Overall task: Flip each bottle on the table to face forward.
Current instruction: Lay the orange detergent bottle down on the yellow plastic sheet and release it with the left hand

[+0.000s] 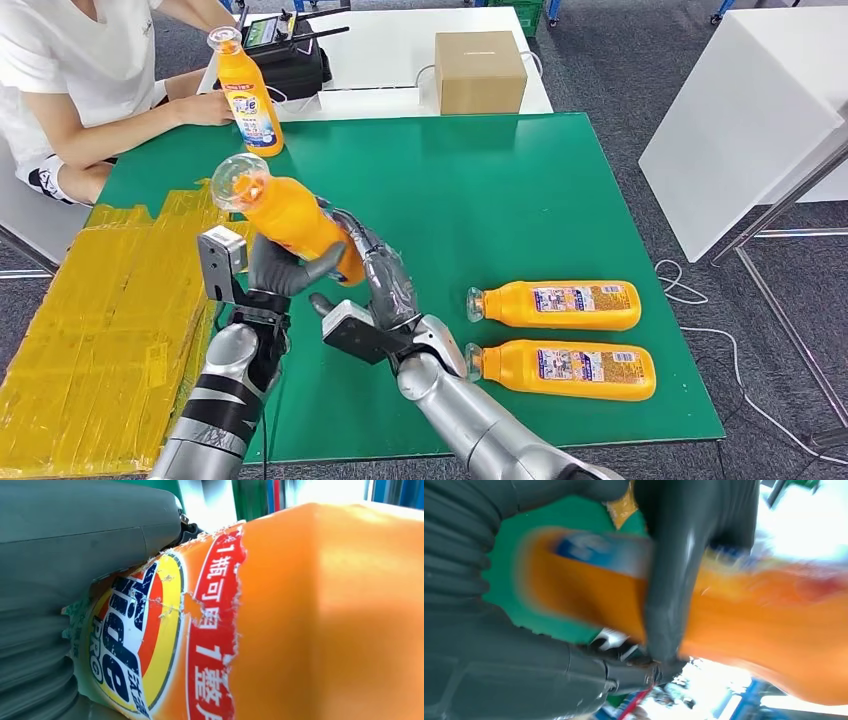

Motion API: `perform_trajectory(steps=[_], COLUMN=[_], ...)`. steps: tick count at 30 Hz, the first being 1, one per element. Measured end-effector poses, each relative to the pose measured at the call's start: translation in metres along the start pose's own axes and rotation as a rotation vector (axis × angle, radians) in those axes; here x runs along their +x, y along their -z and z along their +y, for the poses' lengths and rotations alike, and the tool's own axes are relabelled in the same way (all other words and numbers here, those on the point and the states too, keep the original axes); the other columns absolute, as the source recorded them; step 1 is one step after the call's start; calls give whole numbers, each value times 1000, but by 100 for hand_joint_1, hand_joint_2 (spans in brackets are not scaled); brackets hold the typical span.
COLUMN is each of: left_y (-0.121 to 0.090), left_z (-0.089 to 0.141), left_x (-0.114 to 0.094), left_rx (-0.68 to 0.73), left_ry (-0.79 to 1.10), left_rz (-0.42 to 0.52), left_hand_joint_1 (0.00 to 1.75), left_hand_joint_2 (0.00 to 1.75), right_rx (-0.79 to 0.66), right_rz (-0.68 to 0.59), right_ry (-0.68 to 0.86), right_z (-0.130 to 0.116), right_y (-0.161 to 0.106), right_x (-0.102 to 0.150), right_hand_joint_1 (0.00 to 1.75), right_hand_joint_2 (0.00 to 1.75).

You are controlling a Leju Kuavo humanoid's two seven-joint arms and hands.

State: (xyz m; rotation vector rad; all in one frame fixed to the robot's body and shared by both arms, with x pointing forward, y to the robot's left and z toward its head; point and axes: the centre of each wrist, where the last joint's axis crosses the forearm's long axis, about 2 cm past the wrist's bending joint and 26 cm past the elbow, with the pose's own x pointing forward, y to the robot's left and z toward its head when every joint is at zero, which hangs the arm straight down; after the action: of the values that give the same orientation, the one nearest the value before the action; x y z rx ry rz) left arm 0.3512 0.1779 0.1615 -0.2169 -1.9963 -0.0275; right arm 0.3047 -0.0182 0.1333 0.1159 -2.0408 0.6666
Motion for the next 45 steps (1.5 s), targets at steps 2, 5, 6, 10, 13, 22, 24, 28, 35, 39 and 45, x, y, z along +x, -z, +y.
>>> perform_trajectory(steps=[2,5,6,10,13,22,24,28,35,39,45], left_y=[5,9,9,10,9,11,11,7,5,-13,-42], left_z=[14,35,42,66,83,120,129,141,163,184,213], left_x=[5,12,13,16,19,34,35,30,11,-11,-27], left_rx=[96,209,243,377,455,505,412,375,442,333,213], left_ry=[129,272,312,432,498,1301,1562,1669,1723,1812,1871], left_rz=[-26,-54,-60,-78,-93,-197,-191,-150,88,191,294], left_hand_joint_1=[175,175,175,175,175,175,175,175,175,175,175], left_hand_joint_2=[175,175,175,175,175,175,175,175,175,175,175], right_rx=[10,-19,-40,-135,-186,-323,-362,-395,-407,-351,-359], right_rz=[-36,-78,-93,-150,-177,-231,-248,-263,-267,-251,-255], right_ry=[-4,13,18,16,15,-3,-12,-23,-8,87,143], right_z=[0,-8,-13,-34,-43,-60,-64,-71,-90,-109,-131], right_y=[-4,-9,-10,-13,-18,-30,-33,-38,-43,-48,-57], right_x=[6,17,21,34,42,54,57,59,63,58,49], right_hand_joint_1=[0,0,0,0,0,0,0,0,0,0,0], right_hand_joint_2=[175,175,175,175,175,175,175,175,175,175,0])
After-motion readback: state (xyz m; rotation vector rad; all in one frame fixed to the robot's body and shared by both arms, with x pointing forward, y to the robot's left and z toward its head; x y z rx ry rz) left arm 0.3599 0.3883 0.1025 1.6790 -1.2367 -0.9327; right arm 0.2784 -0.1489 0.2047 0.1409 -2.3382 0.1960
